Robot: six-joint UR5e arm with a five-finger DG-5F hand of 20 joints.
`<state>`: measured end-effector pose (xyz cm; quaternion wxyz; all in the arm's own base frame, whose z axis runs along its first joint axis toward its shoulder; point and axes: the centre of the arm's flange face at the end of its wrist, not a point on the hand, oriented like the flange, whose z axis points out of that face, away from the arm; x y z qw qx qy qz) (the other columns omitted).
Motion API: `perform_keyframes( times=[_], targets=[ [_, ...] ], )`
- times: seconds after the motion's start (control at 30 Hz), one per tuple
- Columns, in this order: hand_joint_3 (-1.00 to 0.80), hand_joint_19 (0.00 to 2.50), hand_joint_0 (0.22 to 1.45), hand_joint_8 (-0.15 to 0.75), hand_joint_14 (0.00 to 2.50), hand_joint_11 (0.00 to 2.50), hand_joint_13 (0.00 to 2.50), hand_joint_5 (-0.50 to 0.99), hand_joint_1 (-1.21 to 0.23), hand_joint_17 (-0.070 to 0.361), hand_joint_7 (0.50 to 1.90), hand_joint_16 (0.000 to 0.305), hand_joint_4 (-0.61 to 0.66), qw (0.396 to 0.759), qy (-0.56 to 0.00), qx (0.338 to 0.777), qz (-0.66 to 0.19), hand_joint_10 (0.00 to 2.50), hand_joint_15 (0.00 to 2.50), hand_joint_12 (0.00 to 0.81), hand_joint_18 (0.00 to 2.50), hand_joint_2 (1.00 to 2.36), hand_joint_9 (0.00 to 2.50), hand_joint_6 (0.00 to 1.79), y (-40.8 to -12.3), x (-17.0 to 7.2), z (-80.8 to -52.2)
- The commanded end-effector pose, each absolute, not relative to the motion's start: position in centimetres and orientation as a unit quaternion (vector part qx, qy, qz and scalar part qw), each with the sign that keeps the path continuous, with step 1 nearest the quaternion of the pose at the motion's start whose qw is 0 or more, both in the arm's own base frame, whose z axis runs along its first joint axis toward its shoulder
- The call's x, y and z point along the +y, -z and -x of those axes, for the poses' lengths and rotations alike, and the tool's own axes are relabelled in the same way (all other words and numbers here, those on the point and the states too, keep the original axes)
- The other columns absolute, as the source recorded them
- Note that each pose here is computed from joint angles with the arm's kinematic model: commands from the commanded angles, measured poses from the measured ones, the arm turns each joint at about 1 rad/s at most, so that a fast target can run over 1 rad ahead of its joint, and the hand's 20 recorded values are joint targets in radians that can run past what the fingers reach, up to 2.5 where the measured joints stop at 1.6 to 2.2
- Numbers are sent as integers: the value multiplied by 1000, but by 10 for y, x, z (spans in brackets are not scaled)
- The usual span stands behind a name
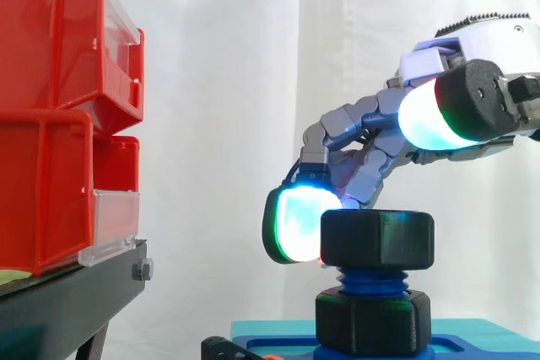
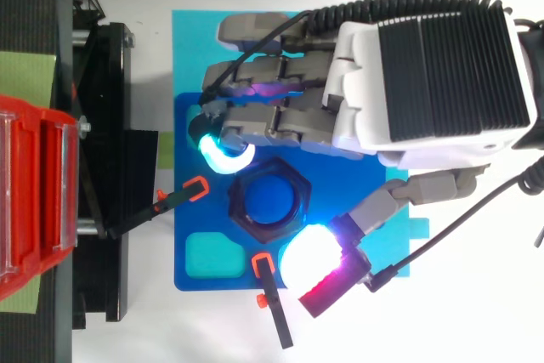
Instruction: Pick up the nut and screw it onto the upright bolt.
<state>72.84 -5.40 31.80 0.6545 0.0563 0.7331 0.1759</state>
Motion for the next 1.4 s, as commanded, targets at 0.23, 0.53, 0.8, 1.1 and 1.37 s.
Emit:
perform_keyframes(
  times=[0.23,0.53,0.8,1.1,1.37],
  targets=[
    [-500,0,512,301,0,0,417,-24,-324,64,965,29,331,654,-177,733,-55,0,0,290,89,1000,752,662,-321,-60,-728],
    [-500,0,524,273,0,0,463,-9,-382,58,812,26,210,655,-175,733,-58,0,0,279,132,1000,895,701,-321,-66,-728],
    [-500,0,526,266,0,0,499,4,-396,54,856,24,201,655,-174,733,-59,0,0,268,170,1000,945,685,-321,-72,-727],
    [-500,0,522,280,0,0,579,17,-376,52,897,23,140,657,-180,730,-53,0,0,260,237,1000,1041,707,-326,-79,-727],
    [-500,0,534,260,0,0,795,104,-397,36,1492,16,-69,654,-182,733,-52,0,0,204,486,1000,1280,518,-326,-90,-724]
  ],
)
